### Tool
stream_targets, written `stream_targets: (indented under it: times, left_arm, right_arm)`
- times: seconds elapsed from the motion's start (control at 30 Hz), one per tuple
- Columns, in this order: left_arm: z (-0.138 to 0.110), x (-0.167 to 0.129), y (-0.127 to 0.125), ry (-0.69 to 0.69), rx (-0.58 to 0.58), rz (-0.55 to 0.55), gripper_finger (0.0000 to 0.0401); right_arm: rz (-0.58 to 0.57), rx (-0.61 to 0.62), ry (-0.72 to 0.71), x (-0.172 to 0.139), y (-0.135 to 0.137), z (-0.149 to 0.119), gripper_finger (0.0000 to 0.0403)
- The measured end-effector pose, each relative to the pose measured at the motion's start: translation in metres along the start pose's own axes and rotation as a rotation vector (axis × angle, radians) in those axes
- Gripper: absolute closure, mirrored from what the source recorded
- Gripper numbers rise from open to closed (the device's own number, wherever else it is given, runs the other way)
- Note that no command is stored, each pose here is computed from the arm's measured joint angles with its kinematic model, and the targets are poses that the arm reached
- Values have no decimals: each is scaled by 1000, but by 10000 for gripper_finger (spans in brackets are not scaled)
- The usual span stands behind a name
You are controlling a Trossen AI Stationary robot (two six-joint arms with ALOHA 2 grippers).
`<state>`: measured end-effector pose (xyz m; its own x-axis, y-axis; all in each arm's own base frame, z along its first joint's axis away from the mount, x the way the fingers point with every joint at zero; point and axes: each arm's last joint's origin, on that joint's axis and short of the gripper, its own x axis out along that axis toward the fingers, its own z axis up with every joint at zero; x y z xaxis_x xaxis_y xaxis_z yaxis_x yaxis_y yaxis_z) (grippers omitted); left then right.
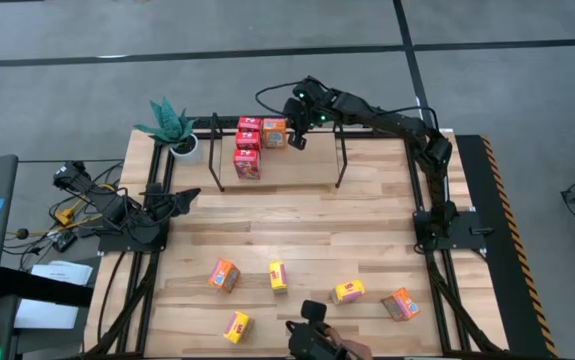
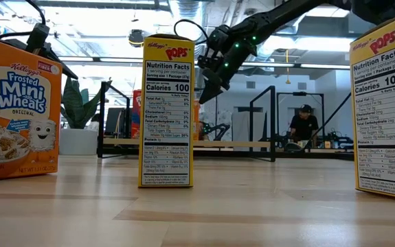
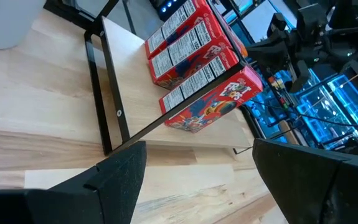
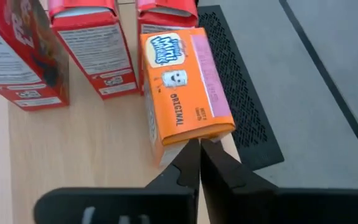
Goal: Stack cereal on shelf
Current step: Put the top orange cereal box on the shelf, then put the top right yellow cereal box on the shelf
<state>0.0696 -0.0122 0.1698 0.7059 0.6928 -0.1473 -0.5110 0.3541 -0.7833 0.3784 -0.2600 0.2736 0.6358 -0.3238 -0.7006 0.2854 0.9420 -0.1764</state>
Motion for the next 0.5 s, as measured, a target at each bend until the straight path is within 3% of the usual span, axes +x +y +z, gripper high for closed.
stream_targets:
  times: [0.17,0.3,0.5]
  left_arm:
    - [0,0,0,-4,-3,0,115]
    - [0,0,0,-3,5,0,115]
    - [0,0,0,9,13,0,115]
  right_arm:
    - [-25,5,86,-14,-6,1,360]
    - [-44,-11,125,-54,-8,18,356]
    - [11,135,287,-119,10,18,308]
